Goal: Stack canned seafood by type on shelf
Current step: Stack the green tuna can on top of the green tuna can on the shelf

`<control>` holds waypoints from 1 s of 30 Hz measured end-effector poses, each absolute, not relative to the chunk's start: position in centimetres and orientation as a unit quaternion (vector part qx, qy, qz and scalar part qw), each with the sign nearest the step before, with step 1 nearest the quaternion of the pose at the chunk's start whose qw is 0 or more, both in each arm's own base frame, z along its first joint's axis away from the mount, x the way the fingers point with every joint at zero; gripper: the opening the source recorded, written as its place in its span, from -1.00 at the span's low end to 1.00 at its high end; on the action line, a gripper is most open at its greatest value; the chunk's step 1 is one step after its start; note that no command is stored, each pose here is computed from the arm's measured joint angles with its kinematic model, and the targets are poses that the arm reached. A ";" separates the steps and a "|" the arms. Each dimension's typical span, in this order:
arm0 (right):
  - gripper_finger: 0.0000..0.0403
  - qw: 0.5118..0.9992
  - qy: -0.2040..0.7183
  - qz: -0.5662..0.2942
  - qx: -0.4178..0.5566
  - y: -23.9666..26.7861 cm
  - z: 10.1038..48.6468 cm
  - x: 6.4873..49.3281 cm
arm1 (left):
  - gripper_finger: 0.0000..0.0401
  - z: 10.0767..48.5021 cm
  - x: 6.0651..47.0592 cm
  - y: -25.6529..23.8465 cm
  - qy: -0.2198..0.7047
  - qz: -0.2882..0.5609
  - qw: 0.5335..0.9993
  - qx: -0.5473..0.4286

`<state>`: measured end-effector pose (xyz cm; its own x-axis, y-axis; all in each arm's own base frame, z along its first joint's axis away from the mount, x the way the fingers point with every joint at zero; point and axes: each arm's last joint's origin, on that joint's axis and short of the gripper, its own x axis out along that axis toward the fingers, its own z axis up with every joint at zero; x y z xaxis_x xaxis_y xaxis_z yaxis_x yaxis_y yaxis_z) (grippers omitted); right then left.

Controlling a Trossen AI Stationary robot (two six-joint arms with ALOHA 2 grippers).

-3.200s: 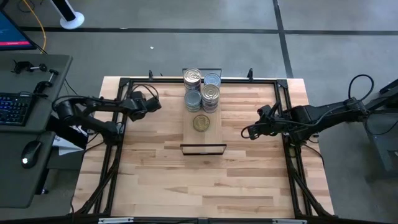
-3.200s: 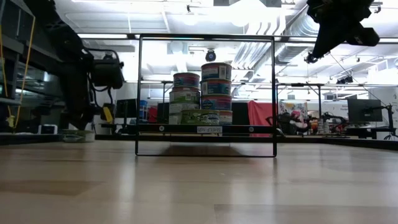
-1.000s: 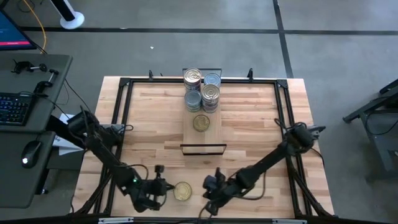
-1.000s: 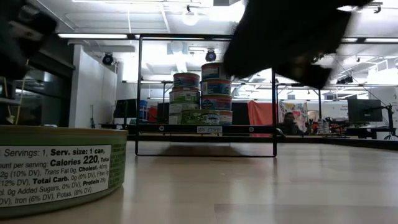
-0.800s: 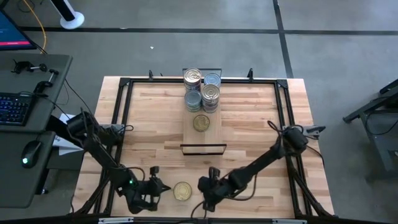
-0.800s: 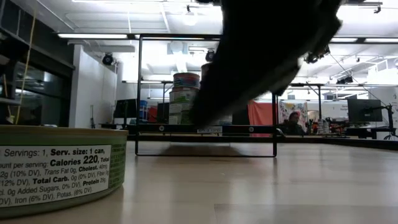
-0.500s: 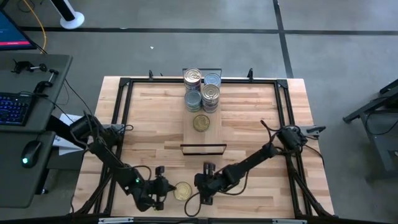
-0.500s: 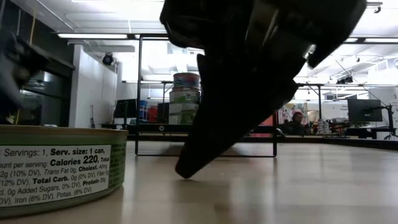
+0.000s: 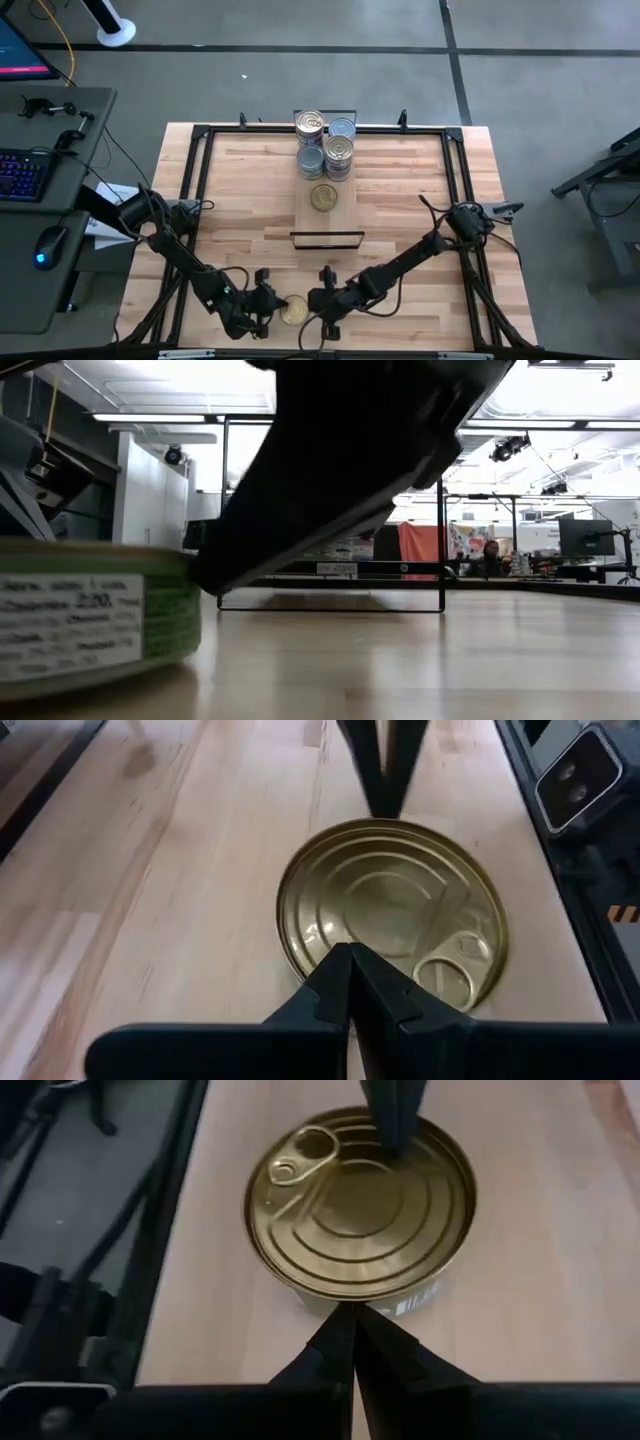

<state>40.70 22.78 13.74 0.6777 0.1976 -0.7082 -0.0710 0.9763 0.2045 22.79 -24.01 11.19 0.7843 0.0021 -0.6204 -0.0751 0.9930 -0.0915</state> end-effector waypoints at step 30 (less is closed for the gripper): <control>-1.00 0.937 0.338 0.084 0.019 22.0 20.7 44.0 | -1.00 12.9 20.2 -20.8 0.400 0.109 0.910 0.035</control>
